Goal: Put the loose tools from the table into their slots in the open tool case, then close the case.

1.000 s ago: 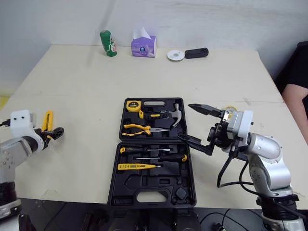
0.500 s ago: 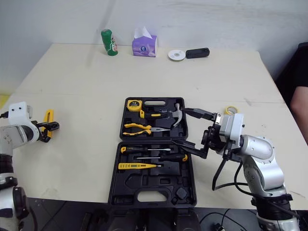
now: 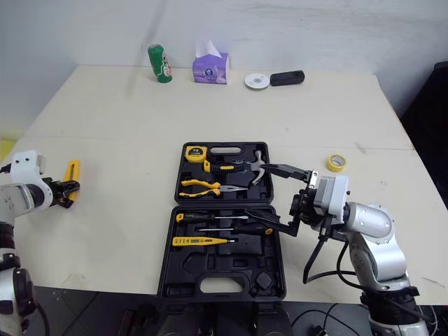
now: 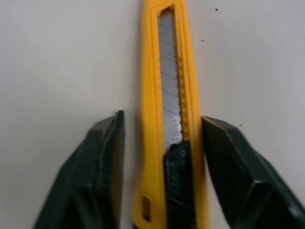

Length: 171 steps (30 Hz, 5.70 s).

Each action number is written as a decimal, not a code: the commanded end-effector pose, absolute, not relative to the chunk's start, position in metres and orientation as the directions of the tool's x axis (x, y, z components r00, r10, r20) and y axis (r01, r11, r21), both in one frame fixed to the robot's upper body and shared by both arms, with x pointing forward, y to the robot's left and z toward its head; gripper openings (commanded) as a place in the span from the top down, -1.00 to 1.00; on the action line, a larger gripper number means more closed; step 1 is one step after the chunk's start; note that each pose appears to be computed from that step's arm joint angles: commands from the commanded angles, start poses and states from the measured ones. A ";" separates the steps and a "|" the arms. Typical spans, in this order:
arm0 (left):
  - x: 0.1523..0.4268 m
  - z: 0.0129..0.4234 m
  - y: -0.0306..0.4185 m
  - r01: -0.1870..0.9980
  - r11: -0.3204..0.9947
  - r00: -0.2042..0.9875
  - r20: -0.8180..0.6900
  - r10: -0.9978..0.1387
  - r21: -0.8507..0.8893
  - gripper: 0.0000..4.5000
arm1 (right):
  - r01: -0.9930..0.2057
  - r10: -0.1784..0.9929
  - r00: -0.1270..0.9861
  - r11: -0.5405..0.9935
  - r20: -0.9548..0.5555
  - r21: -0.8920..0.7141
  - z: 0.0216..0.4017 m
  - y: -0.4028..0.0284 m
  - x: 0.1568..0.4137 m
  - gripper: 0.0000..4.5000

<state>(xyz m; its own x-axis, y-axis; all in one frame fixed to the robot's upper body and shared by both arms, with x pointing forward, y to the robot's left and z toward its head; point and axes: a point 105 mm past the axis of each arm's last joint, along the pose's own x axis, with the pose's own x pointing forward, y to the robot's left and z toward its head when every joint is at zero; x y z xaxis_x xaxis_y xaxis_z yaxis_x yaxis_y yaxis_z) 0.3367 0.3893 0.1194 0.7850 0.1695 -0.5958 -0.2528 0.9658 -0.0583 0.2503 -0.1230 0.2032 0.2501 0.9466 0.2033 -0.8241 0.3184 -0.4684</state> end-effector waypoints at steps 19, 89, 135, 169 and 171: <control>0.335 0.210 0.310 0.328 0.936 0.939 -0.150 -0.308 0.131 0.43 | -0.805 0.960 0.241 0.279 0.141 -0.524 0.217 -0.138 0.246 -1.00; 0.216 0.110 0.060 0.994 -0.063 0.015 -0.691 -0.723 0.087 0.43 | -0.886 0.906 0.402 0.349 -0.132 -0.307 0.165 -0.182 0.183 -1.00; 0.209 0.158 0.064 0.981 -0.130 -0.108 -0.156 -0.982 0.142 0.58 | -0.856 0.901 0.427 0.376 -0.076 -0.355 0.168 -0.185 0.198 -1.00; 0.219 0.074 0.056 0.987 -0.079 -0.018 -0.394 -0.919 0.140 0.96 | -0.862 0.894 0.442 0.399 -0.077 -0.312 0.162 -0.179 0.191 -1.00; 0.217 0.071 0.056 0.985 -0.099 -0.032 -0.413 -0.910 0.141 0.96 | -0.862 0.894 0.442 0.399 -0.078 -0.313 0.162 -0.180 0.192 -1.00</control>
